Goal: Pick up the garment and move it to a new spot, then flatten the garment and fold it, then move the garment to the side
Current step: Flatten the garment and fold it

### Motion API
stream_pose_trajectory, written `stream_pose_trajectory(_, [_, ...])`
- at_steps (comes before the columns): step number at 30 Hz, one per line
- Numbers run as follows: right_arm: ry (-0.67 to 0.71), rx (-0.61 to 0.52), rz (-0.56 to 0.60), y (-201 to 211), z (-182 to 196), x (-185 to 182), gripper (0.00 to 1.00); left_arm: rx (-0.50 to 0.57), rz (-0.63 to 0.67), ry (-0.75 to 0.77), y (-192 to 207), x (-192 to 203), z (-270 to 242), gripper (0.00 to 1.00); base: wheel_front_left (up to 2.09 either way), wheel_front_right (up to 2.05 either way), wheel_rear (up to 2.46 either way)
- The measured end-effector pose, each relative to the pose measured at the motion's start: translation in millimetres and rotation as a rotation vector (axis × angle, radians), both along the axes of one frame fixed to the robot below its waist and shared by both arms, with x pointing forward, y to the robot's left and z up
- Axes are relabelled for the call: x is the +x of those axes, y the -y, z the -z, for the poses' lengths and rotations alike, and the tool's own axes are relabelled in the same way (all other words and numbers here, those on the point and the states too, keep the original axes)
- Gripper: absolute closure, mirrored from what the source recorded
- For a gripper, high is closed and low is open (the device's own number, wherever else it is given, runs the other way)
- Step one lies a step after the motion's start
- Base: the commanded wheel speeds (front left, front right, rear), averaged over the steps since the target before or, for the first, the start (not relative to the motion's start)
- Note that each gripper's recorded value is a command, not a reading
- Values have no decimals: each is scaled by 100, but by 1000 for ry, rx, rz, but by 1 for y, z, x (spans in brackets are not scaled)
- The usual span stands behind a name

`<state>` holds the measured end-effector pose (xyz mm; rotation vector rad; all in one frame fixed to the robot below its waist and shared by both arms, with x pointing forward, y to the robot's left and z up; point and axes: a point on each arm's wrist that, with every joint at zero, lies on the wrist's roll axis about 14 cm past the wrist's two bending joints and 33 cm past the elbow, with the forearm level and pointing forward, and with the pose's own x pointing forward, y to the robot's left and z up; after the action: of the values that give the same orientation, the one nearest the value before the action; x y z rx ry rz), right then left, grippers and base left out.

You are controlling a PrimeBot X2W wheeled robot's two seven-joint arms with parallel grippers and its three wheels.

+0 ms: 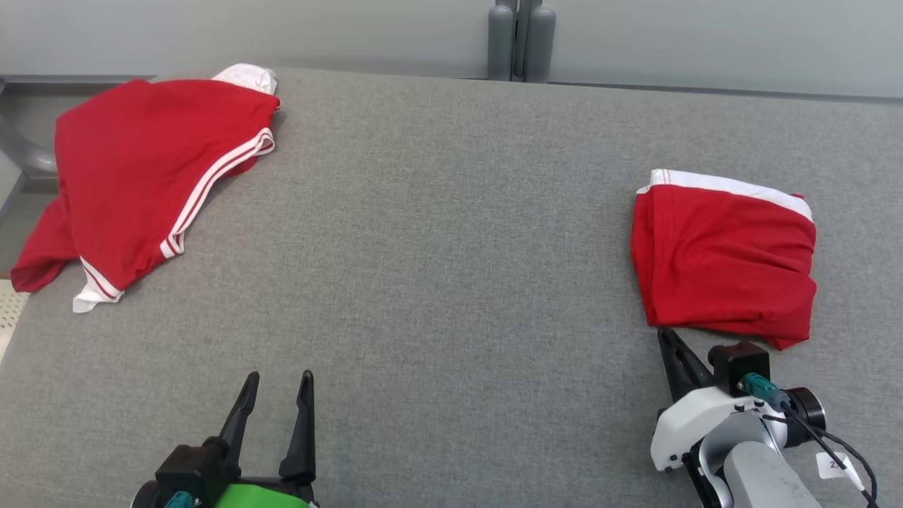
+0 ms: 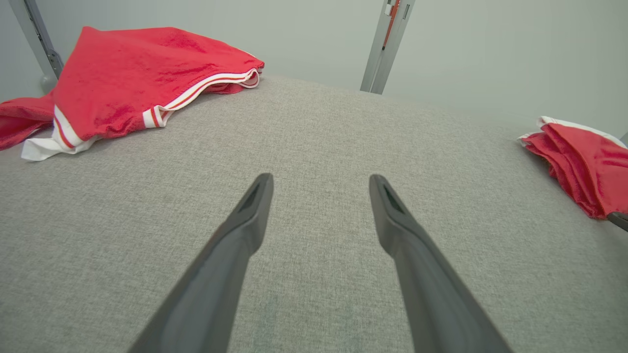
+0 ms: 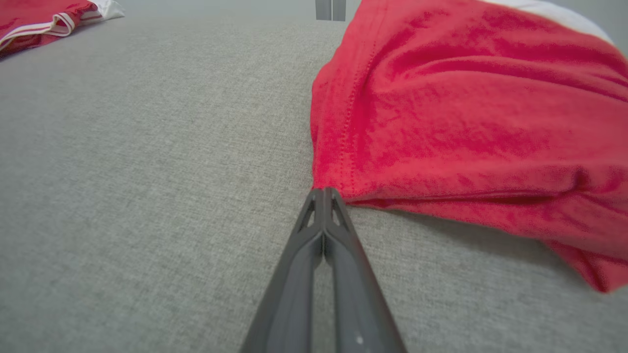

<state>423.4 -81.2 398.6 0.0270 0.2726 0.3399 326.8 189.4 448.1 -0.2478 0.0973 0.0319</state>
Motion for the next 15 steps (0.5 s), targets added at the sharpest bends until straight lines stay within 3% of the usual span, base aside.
stream_pose_trajectory(5, [98,24,43,14,-32,-11,100,0,-15,22,-4,-15,-6,0,0,0,0])
stream_pose_trajectory(6, [126,27,58,19,-41,-13,93,3,-19,26,-5,-18,-7,0,0,0,0])
stream_pose_trajectory(9, [232,33,129,44,-74,-19,49,4,-30,57,-7,-24,-16,0,0,0,0])
stream_pose_trajectory(10, [272,27,153,54,-86,-22,9,4,-30,72,-7,-25,-20,0,0,0,0])
stream_pose_trajectory(11, [304,23,178,63,-95,-26,0,4,-30,85,-7,-26,-23,0,0,0,0])
stream_pose_trajectory(15, [366,-21,285,106,-112,-47,0,3,-30,111,-6,-32,-30,0,0,0,0])
